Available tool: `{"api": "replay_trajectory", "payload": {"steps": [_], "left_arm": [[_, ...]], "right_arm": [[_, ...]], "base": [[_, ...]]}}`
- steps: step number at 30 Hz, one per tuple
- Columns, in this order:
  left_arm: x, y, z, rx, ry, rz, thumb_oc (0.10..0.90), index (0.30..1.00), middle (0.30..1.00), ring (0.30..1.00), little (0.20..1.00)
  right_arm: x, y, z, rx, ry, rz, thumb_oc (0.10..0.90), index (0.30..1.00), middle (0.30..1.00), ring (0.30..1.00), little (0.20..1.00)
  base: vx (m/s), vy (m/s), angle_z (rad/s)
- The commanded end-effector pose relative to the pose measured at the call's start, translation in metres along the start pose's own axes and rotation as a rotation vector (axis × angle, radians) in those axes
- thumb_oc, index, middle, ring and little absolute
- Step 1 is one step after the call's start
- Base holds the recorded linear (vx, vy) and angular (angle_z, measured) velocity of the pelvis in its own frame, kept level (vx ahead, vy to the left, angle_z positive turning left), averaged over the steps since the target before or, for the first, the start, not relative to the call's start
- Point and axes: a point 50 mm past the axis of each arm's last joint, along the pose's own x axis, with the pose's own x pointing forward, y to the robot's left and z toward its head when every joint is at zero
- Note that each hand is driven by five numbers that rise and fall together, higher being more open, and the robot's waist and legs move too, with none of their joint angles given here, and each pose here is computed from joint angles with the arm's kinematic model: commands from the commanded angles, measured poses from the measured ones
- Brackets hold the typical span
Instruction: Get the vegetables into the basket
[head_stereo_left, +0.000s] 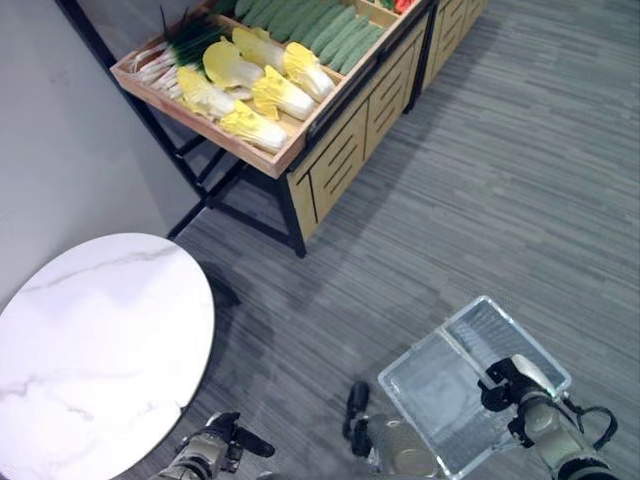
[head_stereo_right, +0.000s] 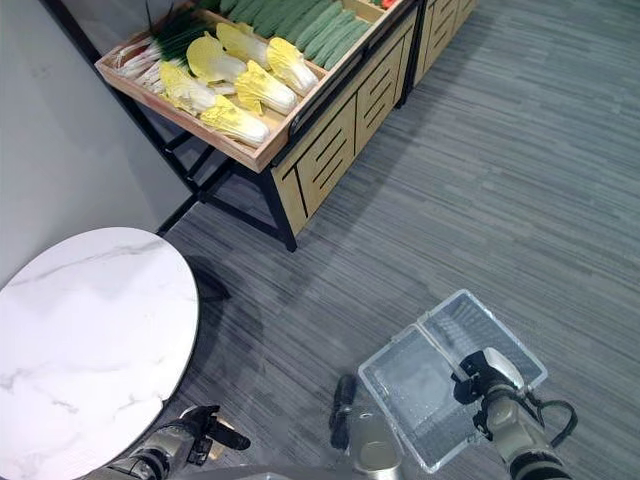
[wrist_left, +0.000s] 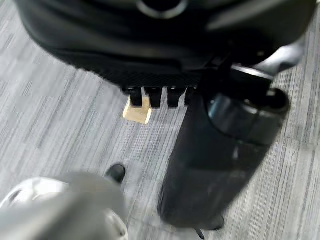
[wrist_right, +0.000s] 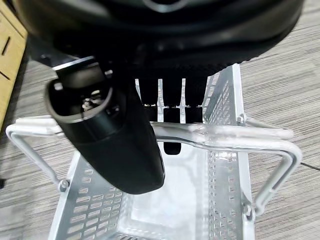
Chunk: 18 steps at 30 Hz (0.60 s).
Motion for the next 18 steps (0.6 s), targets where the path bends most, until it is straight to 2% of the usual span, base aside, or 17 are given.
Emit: {"api": "replay_trajectory", "payload": {"steps": [1,7,13,18], "left_arm": [[0.001,0.018,0.007,-0.044,-0.017,0.073,0.9,1.0,1.0,1.0,1.0],[0.0,0.015,0.003,-0.088,-0.016,0.079,0.9,1.0,1.0,1.0,1.0],[0.0,0.018,0.006,-0.076,-0.035,0.084,0.9,1.0,1.0,1.0,1.0],[0.0,0.03,0.02,-0.015,-0.078,0.119,0.9,1.0,1.0,1.0,1.0]], "right_arm": [[0.003,-0.028,0.019,0.053,-0.093,-0.119,0.4,0.3,0.3,0.3,0.3],[0.004,-0.024,0.026,0.043,-0.117,-0.111,0.4,0.3,0.3,0.3,0.3],[0.007,-0.022,0.039,0.027,-0.147,-0.091,0.4,0.3,0.3,0.3,0.3],[0.009,-0.019,0.047,0.075,-0.153,-0.096,0.4,0.3,0.3,0.3,0.3]], "base": [[0.11,0.096,-0.04],[0.3,0.227,-0.45],[0.13,0.237,-1.12],[0.08,0.267,-0.61]]}}
